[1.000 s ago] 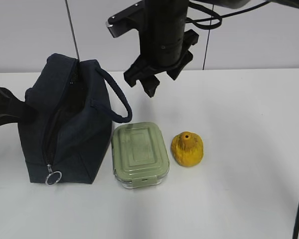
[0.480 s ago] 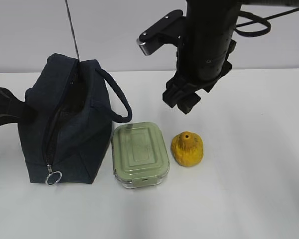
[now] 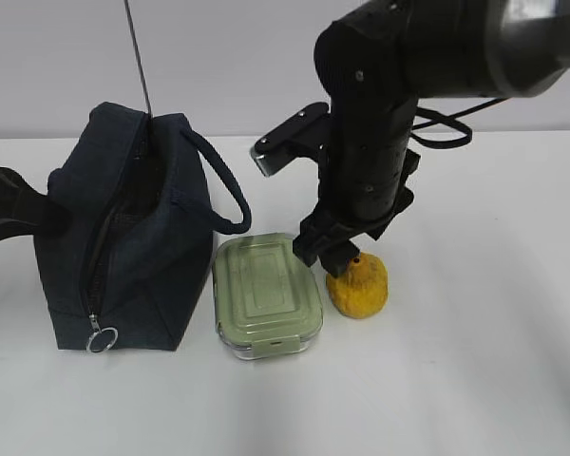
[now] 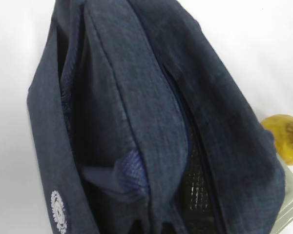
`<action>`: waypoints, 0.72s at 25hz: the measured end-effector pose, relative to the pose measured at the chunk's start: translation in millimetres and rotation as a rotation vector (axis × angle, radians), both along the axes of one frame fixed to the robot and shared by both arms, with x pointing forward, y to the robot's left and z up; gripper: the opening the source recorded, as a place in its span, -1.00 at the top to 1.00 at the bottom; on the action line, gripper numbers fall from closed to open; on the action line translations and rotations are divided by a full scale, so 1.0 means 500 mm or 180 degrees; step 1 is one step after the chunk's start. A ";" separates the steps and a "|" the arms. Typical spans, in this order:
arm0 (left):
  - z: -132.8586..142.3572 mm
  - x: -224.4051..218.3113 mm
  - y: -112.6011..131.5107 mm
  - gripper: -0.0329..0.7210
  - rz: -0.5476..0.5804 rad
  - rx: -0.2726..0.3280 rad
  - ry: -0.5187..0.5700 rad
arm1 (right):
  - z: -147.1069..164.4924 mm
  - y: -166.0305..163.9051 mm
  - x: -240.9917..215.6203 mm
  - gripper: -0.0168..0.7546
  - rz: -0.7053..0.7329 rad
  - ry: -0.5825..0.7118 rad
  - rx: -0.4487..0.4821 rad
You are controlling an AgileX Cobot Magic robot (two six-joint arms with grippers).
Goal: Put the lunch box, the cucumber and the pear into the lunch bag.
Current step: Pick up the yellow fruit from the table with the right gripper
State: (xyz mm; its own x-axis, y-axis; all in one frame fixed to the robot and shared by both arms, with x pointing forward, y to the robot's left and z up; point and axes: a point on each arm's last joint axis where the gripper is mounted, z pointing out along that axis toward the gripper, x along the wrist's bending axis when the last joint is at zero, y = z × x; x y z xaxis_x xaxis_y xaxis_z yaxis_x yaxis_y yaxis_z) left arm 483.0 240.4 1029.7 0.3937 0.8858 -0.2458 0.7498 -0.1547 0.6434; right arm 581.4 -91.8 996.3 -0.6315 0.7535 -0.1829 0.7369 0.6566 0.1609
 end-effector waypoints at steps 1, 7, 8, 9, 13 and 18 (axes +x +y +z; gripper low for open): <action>0.000 0.000 0.000 0.91 -0.0001 0.0003 0.0000 | -0.006 0.000 0.000 -0.38 -0.0001 0.0023 -0.0013; 0.000 0.000 0.000 0.91 -0.0002 0.0005 -0.0001 | -0.042 0.005 0.006 -0.38 -0.0004 0.0147 -0.0085; 0.000 0.000 0.000 0.91 -0.0002 0.0005 -0.0001 | -0.047 0.005 0.007 -0.38 -0.0004 0.0165 -0.0096; 0.000 0.000 0.000 0.91 -0.0002 0.0005 -0.0001 | -0.054 0.006 0.008 -0.38 0.0000 0.0179 -0.0113; 0.000 0.000 0.000 0.91 -0.0002 0.0005 -0.0001 | -0.069 0.005 0.016 -0.30 -0.0029 0.0145 -0.0189; 0.000 0.000 0.000 0.91 -0.0004 0.0008 -0.0001 | -0.067 -0.005 0.025 0.52 -0.0098 -0.0008 -0.0321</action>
State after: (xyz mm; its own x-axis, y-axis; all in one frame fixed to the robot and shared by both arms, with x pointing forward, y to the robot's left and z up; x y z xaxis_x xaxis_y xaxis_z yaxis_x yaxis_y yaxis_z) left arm 483.0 240.5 1029.6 0.3948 0.8859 -0.2436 0.7494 -0.1571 0.6432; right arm 593.9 -94.4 962.7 -0.6078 0.7502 -0.2604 0.7566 0.6467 0.0971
